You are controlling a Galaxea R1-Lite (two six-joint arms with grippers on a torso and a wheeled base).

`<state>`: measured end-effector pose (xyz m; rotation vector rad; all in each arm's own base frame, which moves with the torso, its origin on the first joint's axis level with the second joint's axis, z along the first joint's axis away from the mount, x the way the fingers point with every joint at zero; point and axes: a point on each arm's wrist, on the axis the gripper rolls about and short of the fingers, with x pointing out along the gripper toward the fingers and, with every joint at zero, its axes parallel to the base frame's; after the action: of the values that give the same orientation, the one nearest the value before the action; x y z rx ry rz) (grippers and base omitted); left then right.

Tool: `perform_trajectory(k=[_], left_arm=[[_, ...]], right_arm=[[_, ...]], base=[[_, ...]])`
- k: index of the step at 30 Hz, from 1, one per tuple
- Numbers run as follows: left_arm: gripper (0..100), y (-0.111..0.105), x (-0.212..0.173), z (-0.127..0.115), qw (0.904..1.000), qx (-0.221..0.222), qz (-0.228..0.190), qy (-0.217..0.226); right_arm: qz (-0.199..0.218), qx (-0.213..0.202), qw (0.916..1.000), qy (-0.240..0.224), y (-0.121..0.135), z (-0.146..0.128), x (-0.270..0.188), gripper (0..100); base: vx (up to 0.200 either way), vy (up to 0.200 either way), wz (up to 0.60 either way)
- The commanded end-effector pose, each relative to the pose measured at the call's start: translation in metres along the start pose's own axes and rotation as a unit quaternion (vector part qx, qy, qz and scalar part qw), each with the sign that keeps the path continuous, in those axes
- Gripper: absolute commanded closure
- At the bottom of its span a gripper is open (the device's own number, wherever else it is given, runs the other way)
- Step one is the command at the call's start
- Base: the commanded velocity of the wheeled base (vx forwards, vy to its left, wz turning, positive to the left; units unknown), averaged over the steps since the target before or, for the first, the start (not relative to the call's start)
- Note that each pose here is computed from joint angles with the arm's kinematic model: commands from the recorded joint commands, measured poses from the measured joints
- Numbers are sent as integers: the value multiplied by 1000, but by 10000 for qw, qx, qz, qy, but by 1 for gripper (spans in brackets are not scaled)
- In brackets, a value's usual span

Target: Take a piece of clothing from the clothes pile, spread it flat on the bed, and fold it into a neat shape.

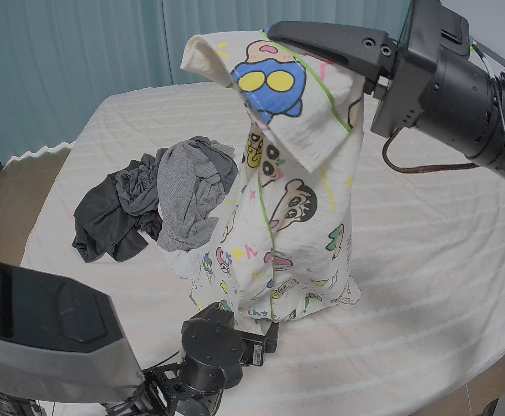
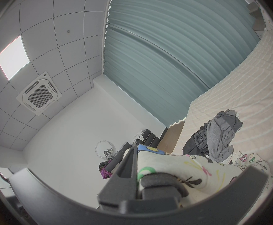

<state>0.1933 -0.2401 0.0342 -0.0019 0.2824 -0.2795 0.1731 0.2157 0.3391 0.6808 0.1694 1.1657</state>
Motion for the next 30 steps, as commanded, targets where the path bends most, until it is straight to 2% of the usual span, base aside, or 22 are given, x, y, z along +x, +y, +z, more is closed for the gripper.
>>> perform_trajectory(k=[1, 5, 13, 14, 17, 21, 22, 23, 25, 26, 27, 29, 30], left_arm=[[0, 13, 21, -20, 9989, 234, 382, 97], [0, 22, 27, -20, 9980, 263, 569, -35], [0, 24, 28, -13, 9977, 180, 569, -323], [100, 24, 28, -12, 9977, 175, 568, -330], [100, 28, 30, -9, 9972, 126, 643, -363], [100, 40, 25, 21, 9940, -232, 747, -769], [100, 40, 25, 21, 9940, -232, 747, -769], [100, 44, 18, 40, 9912, -405, 739, -1020], [100, 48, 12, 53, 9882, -535, 747, -1222], [100, 54, 2, 69, 9842, -672, 759, -1450], [100, 55, 1, 70, 9839, -677, 765, -1470], [100, 68, -19, 93, 9764, -858, 798, -1817], [100, 68, -19, 93, 9764, -858, 798, -1817]], right_arm=[[22, -3, 10000, -20, 2, 1, -2, 100], [26, -8, 10000, -36, 3, 2, -4, 100], [8, -6, 10000, -49, 3, 3, -9, 100], [-43, -10, 10000, -59, 1, 4, -11, 100], [-167, -24, 9998, -131, -3, 8, -18, 100], [-388, -61, 9990, -228, -9, 12, -35, 100], [-388, -61, 9990, -228, -9, 12, -35, 100], [-527, -73, 9982, -293, -13, 14, -47, 100], [-677, -77, 9972, -313, -19, 13, -55, 100], [-860, -78, 9957, -341, -25, 12, -66, 100], [-877, -78, 9955, -345, -25, 12, -67, 100], [-1242, -106, 9912, -448, -36, 11, -86, 100], [-1242, -106, 9912, -448, -36, 11, -86, 100]], base=[[0, 0, 0], [0, 0, 0], [0, 0, 0], [0, 0, 0], [0, 0, 0], [0, 0, 0], [0, 0, 0], [0, 0, 0], [0, 0, 0], [0, 0, 0], [0, 0, 0], [0, 0, 0], [0, 0, 0]])
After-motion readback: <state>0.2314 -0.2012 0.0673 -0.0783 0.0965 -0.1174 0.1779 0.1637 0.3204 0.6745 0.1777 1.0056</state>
